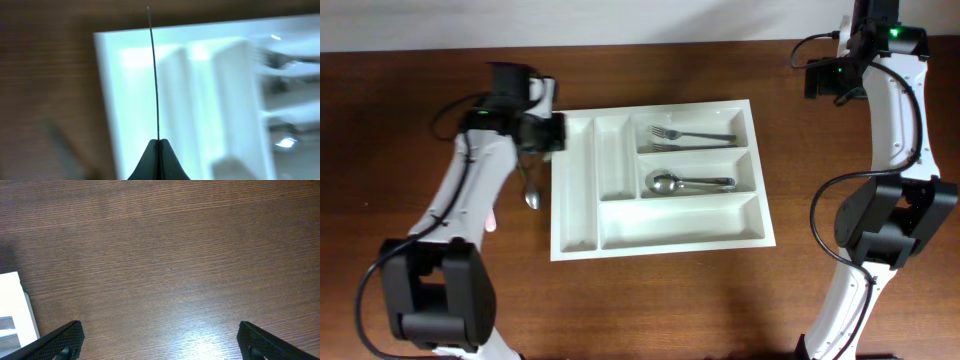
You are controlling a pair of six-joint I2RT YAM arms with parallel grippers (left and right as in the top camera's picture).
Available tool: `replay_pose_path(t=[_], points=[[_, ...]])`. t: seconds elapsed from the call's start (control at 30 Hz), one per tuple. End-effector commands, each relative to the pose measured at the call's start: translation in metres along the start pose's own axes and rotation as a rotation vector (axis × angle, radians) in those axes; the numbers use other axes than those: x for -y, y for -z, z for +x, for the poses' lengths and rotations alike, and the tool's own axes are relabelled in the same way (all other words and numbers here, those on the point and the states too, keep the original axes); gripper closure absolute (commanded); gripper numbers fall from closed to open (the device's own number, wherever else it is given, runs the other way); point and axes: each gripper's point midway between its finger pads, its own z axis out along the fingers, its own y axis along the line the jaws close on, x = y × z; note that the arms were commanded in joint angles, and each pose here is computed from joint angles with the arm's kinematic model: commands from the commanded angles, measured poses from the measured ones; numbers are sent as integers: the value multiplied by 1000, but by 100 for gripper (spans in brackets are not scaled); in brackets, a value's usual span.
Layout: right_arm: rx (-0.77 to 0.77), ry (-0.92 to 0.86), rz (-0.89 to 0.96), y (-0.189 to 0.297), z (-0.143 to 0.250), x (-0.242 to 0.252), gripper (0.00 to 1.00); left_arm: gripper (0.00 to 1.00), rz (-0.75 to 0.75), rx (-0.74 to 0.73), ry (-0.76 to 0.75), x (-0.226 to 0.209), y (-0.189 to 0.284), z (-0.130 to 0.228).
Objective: Pack container
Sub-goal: 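Grasp a small spoon with the left gripper, then carry the small spoon into the tray's left-middle compartment and release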
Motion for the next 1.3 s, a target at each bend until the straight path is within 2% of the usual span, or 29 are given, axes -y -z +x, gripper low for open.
replay_pose_path(t=[0.0, 0.27, 0.6, 0.67, 0.73, 0.87, 1.07, 1.27], points=[[51, -18, 15, 21, -10, 3, 1, 98, 63, 11, 52, 39, 10, -2], [51, -18, 15, 21, -10, 3, 1, 98, 112, -22, 19, 85, -11, 9], [51, -18, 15, 21, -10, 3, 1, 97, 114, -118, 12, 100, -57, 36], [51, -18, 15, 21, -10, 3, 1, 88, 118, -133, 13, 101, -62, 39], [51, -18, 15, 21, -10, 3, 1, 56, 122, -131, 12, 101, -64, 39], [51, -18, 15, 21, -10, 3, 1, 40, 197, -98, 7, 116, -60, 27], [51, -18, 15, 21, -10, 3, 1, 43, 176, -47, 22, 110, -29, -7], [51, -18, 15, 21, -10, 3, 1, 45, -20, -64, 90, 55, 10, -22]])
